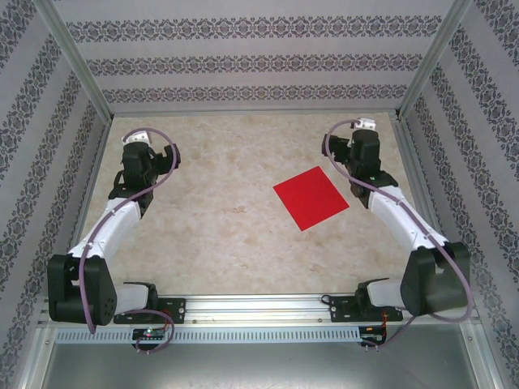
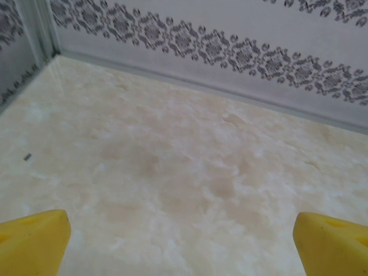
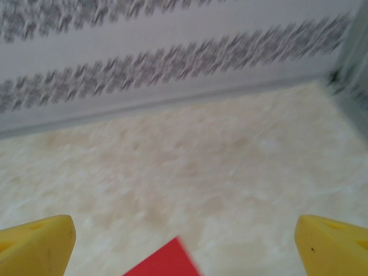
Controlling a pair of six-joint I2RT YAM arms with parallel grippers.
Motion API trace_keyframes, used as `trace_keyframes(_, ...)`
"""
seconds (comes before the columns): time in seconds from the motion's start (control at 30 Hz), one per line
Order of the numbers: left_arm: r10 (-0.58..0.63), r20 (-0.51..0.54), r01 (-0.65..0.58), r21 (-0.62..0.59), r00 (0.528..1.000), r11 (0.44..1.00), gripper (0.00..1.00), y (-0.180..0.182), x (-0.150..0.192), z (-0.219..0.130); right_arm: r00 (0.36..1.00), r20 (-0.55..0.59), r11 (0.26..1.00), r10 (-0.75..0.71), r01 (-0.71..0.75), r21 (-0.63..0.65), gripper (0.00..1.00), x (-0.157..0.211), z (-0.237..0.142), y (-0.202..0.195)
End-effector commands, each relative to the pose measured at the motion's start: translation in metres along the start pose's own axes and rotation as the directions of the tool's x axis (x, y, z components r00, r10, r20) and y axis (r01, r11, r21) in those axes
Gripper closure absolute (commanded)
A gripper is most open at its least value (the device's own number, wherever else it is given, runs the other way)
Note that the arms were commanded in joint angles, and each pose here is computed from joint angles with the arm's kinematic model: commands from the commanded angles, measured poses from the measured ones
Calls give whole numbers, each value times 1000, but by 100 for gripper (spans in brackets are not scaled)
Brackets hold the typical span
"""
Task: Fold a paper plane with a square sheet of paper (pick it up from the middle)
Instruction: Move the square sheet of paper to the center of the table.
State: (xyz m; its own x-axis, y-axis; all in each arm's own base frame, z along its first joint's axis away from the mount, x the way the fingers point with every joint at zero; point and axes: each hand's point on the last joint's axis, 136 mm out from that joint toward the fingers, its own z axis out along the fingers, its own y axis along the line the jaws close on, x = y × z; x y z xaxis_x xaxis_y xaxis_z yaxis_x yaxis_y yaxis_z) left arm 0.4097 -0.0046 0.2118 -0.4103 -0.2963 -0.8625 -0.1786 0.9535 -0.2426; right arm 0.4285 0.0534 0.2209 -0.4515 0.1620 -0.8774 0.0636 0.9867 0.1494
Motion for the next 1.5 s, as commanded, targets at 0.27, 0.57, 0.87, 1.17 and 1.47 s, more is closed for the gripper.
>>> trace_keyframes(0.27,-37,-205,68,144,978,987,0,-29,23,-29,829,-525,978,193,-203,40,2,136,15,32)
trace_keyframes(0.57,-1,-226,42,175,974,984,0,-33,25,-31,767,-622,987,157,-130,90,2,181,24,58)
trace_keyframes(0.87,4,-233,36,166,972,985,0,-32,25,-29,699,-701,990,141,-103,97,2,231,17,91)
trace_keyframes(1.17,5,-245,32,147,969,989,0,-29,29,-30,564,-807,966,174,-258,28,2,269,-12,161)
trace_keyframes(1.47,-6,-258,47,154,966,987,0,-29,33,-32,717,-695,994,54,-106,-32,3,203,-27,172)
